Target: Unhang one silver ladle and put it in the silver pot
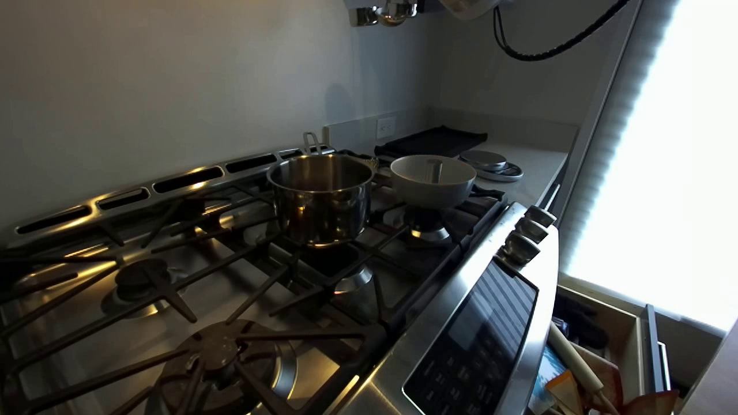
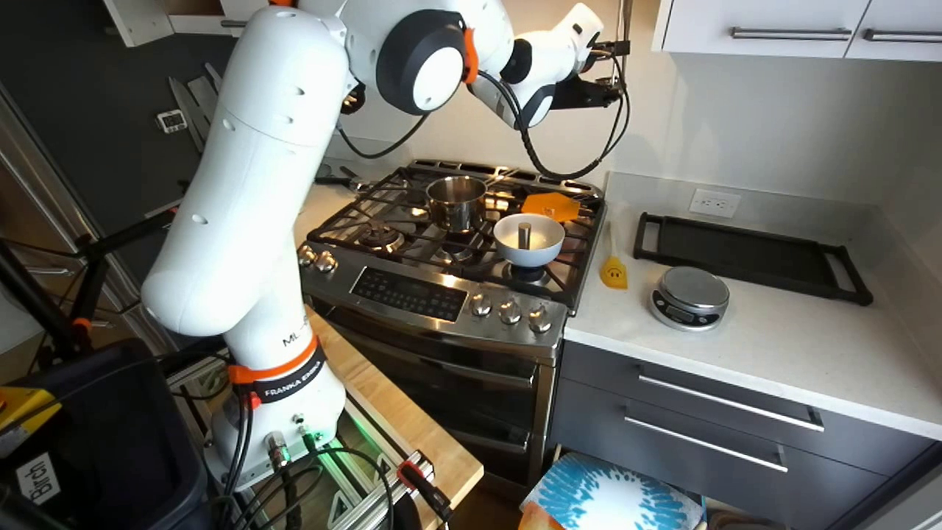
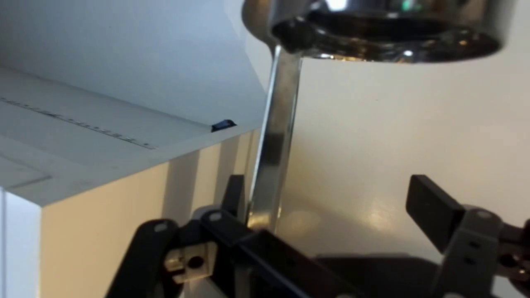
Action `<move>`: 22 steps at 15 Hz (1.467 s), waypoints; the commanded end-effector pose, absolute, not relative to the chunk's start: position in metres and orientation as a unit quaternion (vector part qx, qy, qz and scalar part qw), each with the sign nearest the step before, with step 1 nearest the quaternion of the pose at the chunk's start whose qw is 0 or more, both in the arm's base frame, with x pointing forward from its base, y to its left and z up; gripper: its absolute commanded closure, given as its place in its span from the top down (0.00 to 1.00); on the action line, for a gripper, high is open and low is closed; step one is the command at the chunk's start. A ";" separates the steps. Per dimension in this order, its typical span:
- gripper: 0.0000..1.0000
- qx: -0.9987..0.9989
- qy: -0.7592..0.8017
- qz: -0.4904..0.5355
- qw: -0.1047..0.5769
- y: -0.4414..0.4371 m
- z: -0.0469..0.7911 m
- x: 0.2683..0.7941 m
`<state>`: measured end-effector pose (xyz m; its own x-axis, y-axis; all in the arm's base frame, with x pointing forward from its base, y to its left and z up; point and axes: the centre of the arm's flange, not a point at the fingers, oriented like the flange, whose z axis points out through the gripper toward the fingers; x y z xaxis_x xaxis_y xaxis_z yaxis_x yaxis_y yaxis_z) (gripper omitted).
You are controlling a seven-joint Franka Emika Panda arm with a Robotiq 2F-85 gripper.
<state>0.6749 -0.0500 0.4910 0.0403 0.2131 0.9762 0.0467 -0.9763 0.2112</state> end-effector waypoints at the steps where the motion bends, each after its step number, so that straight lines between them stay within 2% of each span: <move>1: 1.00 0.706 0.098 0.697 0.079 -0.034 0.491 0.689; 6: 1.00 0.704 0.068 0.697 0.118 -0.045 0.489 0.676; 12: 1.00 0.705 0.057 0.700 0.097 -0.019 0.497 0.645; 18: 1.00 0.696 -0.069 0.690 0.186 -0.014 0.497 0.589; 19: 1.00 0.694 -0.087 0.690 0.186 -0.014 0.493 0.582; 22: 1.00 0.673 -0.059 0.729 0.105 -0.006 0.481 0.580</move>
